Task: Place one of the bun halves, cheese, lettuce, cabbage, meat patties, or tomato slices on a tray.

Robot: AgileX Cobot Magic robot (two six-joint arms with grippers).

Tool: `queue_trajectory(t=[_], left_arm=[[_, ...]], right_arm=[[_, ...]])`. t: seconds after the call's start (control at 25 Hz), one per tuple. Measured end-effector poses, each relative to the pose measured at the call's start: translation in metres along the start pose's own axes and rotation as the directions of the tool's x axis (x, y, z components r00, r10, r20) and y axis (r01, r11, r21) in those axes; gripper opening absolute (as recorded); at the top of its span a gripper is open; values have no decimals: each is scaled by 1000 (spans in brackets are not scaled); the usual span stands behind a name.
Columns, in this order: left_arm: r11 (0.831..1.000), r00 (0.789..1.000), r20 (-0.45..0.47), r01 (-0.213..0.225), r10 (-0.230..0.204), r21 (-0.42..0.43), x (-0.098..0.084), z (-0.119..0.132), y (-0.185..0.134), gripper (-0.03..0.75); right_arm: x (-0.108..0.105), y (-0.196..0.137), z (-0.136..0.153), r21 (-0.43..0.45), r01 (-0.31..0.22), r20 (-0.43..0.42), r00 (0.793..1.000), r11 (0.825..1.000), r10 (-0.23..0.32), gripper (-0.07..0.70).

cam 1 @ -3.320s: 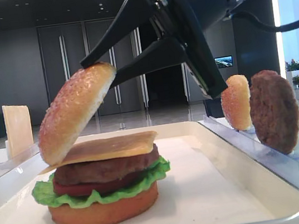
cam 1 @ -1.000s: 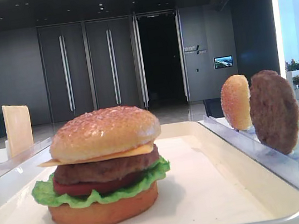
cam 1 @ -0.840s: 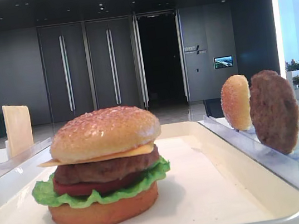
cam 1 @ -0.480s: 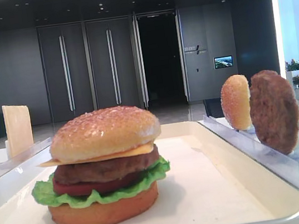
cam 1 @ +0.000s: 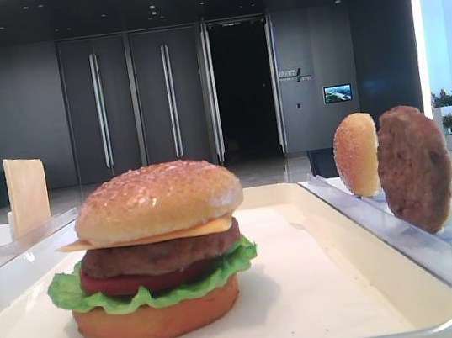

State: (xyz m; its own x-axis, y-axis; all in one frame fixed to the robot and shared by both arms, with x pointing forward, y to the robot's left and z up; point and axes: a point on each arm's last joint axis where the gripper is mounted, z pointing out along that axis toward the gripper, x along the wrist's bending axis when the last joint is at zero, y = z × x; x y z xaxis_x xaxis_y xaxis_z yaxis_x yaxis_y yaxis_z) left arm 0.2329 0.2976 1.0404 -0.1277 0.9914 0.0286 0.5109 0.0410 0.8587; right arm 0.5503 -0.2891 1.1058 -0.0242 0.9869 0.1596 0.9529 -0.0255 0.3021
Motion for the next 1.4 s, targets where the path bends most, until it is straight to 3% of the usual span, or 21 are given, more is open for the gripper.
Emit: queue_trajectory(t=[0.48, 0.76, 1.0, 1.16, 1.4], left_arm=[[1000, 1000, 0, 0, 0, 0, 0, 0, 0, 0], [1000, 1000, 0, 0, 0, 0, 0, 0, 0, 0], [1000, 1000, 0, 0, 0, 0, 0, 0, 0, 0], [1000, 1000, 0, 0, 0, 0, 0, 0, 0, 0], [1000, 1000, 0, 0, 0, 0, 0, 0, 0, 0]], right_arm=[[-4, -10, -11, -21, 56, 13, 998, 998, -55, 533], [-1, -72, -27, -17, 67, 14, 998, 998, -67, 529], [3, -129, -47, -88, 68, 19, 998, 994, -66, 527], [6, -163, -62, -174, 80, 25, 997, 981, -77, 527], [5, -211, -80, -311, 120, 87, 991, 943, -98, 527]])
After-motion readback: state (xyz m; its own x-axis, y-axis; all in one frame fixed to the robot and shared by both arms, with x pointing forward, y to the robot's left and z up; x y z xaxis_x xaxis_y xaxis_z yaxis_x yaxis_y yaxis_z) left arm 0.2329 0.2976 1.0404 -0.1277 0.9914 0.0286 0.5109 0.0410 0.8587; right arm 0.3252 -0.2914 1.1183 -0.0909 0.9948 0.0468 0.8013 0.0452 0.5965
